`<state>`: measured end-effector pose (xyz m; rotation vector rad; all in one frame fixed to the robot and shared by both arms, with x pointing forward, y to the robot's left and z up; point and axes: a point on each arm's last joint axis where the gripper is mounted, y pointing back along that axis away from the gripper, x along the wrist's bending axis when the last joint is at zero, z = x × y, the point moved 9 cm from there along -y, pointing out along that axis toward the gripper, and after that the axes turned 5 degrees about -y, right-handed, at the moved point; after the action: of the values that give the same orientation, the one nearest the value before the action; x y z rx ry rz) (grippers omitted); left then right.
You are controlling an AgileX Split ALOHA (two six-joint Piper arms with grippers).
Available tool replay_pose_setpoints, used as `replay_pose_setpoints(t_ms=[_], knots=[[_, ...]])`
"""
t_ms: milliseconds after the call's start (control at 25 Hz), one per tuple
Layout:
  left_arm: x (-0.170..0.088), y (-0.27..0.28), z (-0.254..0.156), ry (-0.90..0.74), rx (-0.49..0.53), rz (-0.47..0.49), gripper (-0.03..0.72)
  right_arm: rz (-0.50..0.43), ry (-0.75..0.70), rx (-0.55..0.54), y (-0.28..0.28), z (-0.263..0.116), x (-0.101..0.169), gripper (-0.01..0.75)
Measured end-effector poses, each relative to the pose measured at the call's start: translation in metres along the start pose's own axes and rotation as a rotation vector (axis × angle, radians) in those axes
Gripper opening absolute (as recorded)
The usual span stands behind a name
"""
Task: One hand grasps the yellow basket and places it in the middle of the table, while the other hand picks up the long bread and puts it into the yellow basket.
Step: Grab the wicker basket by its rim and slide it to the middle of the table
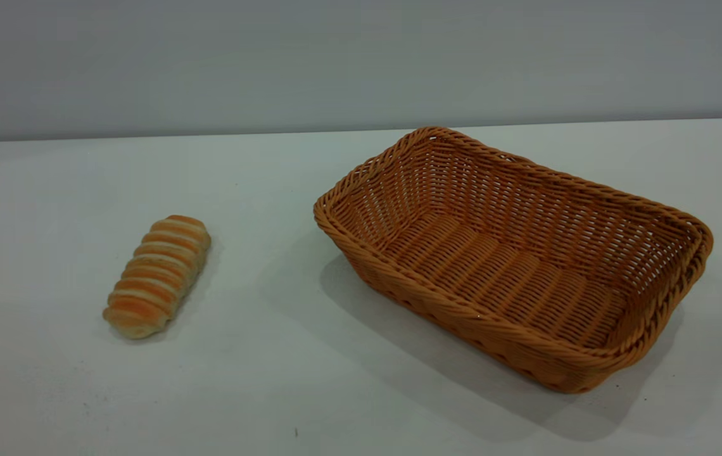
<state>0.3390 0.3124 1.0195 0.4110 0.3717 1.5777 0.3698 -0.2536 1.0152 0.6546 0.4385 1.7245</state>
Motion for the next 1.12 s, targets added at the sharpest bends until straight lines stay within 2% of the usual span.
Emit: replay_pose_setpoints(t_ms=[120, 240, 440, 640, 840, 1120], knots=[[-0.001, -0.011, 0.006, -0.001, 0.070, 0.000, 0.509, 0.030, -0.082, 0.075, -0.028, 0.016, 0.000, 0.454], [-0.002, -0.017, 0.019, -0.002, 0.118, 0.001, 0.509, 0.028, -0.167, 0.093, -0.060, 0.030, -0.007, 0.454], [-0.002, -0.022, 0.034, -0.004, 0.137, 0.001, 0.509, -0.008, -0.328, 0.126, -0.119, 0.039, -0.026, 0.454], [-0.002, -0.021, 0.038, -0.003, 0.113, 0.000, 0.509, -0.080, -0.401, 0.267, -0.182, 0.011, -0.050, 0.482], [-0.002, -0.021, 0.038, -0.003, 0.114, 0.000, 0.509, -0.132, -0.489, 0.358, -0.226, -0.022, -0.066, 0.524], [-0.002, -0.021, 0.038, -0.003, 0.115, 0.000, 0.509, -0.127, -0.578, 0.437, -0.271, -0.042, -0.072, 0.527]])
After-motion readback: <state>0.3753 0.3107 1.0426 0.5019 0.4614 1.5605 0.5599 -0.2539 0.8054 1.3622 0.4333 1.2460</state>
